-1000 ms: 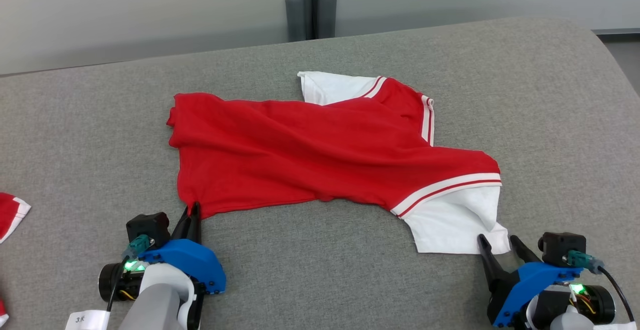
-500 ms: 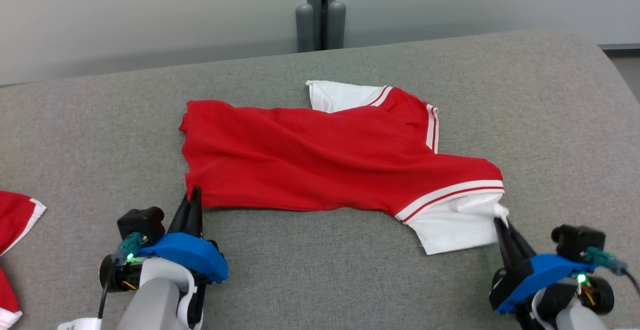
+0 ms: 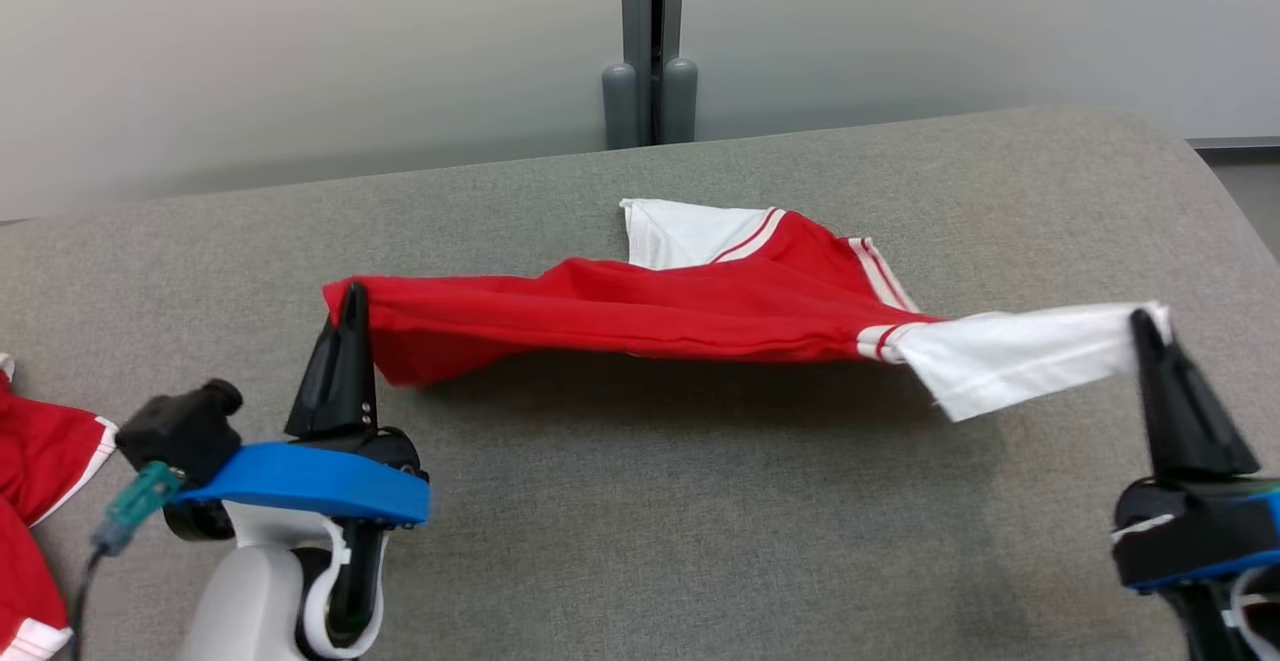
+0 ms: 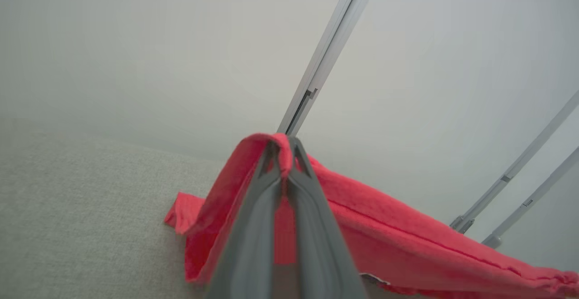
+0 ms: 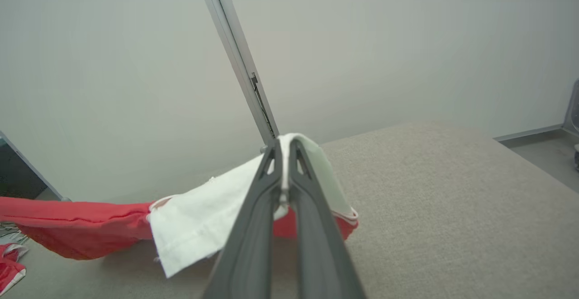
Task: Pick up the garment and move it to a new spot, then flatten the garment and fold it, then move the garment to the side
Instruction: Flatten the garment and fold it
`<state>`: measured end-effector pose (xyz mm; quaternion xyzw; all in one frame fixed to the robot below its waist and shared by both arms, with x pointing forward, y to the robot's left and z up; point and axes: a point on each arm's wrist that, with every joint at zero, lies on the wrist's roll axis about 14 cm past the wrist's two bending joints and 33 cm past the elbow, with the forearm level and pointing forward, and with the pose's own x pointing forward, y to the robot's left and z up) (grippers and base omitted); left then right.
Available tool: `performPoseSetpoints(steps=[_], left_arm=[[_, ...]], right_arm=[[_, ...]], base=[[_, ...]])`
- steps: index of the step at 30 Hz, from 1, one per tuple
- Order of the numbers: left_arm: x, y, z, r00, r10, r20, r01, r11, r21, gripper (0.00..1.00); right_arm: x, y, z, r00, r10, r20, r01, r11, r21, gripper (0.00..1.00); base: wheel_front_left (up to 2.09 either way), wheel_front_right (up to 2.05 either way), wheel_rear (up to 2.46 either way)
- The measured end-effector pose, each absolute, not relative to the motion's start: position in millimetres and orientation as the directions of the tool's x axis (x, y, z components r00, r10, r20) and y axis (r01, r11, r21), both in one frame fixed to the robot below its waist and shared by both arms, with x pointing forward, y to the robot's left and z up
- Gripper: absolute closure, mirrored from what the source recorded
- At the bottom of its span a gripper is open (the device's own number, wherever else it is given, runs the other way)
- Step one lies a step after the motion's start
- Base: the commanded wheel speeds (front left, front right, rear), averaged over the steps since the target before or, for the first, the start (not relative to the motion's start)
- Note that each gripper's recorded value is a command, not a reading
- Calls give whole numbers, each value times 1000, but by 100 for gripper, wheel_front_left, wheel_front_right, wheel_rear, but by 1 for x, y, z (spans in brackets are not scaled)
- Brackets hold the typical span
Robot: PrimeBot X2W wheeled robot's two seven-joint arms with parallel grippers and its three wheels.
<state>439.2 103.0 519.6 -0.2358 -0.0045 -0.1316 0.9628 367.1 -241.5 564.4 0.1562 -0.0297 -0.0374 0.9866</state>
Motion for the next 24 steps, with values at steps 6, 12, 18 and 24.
performPoseSetpoints(steps=[6,12,18,24], left_arm=[[429,103,578,923,-347,168,385,814,-434,100],[423,101,618,879,-428,210,477,785,-396,100],[444,101,599,882,-456,122,463,787,-408,100],[507,92,545,878,-477,-31,438,828,-349,100]], right_arm=[[360,-246,624,977,-88,193,41,971,235,100],[358,-241,671,952,-74,296,34,990,137,100],[392,-234,667,968,-47,246,25,995,92,100],[482,-225,604,999,45,14,-46,995,88,100]], base=[[0,0,0],[0,0,0],[0,0,0],[0,0,0]])
